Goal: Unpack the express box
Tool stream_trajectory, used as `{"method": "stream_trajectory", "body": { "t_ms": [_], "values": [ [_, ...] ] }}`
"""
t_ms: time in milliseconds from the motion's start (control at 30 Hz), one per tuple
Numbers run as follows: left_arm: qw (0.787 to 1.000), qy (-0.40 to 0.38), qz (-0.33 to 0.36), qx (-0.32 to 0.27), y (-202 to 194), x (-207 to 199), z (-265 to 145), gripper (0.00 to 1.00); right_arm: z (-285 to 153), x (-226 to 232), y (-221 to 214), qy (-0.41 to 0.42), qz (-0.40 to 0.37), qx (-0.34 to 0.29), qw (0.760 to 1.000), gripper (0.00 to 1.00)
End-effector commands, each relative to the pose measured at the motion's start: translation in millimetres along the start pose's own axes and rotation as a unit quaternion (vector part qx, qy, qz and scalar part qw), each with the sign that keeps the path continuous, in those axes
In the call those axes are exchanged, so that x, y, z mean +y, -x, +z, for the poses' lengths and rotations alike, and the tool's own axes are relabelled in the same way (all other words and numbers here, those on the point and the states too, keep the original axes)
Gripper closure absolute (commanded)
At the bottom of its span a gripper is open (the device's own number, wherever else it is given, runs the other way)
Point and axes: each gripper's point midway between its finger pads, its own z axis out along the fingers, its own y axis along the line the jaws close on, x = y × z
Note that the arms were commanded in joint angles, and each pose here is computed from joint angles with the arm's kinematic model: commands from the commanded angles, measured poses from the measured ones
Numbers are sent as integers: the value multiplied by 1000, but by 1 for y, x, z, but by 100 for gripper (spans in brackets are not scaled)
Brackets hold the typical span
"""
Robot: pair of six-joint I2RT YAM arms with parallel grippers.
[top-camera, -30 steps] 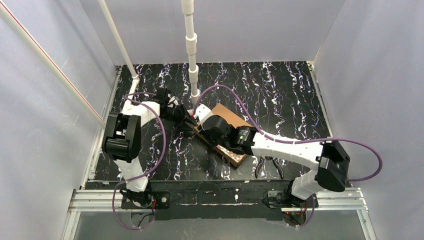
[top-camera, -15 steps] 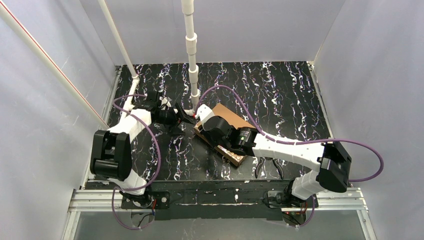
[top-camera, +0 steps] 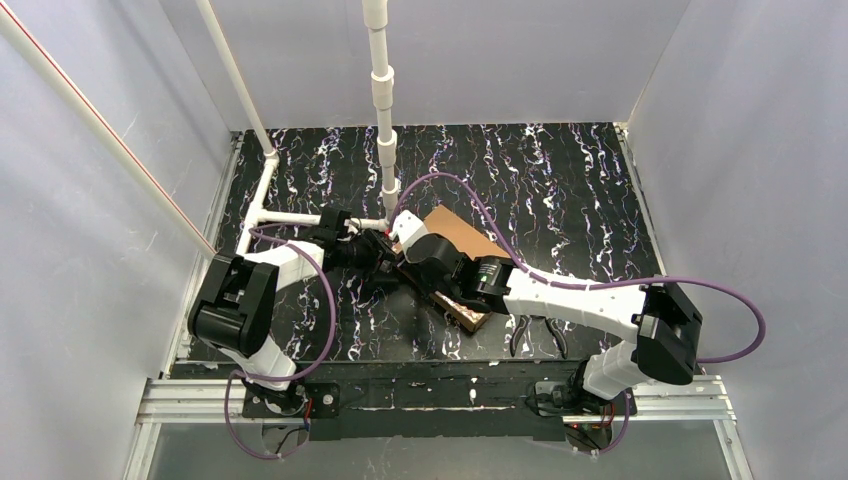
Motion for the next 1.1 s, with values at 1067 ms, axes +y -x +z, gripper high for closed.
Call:
{"method": "stream_trajectory", "body": {
  "t_ms": [1067],
  "values": [
    [992,102,28,-71,70,52,2,52,-61,-18,-49,18,-50,89,995,99]
  ]
}}
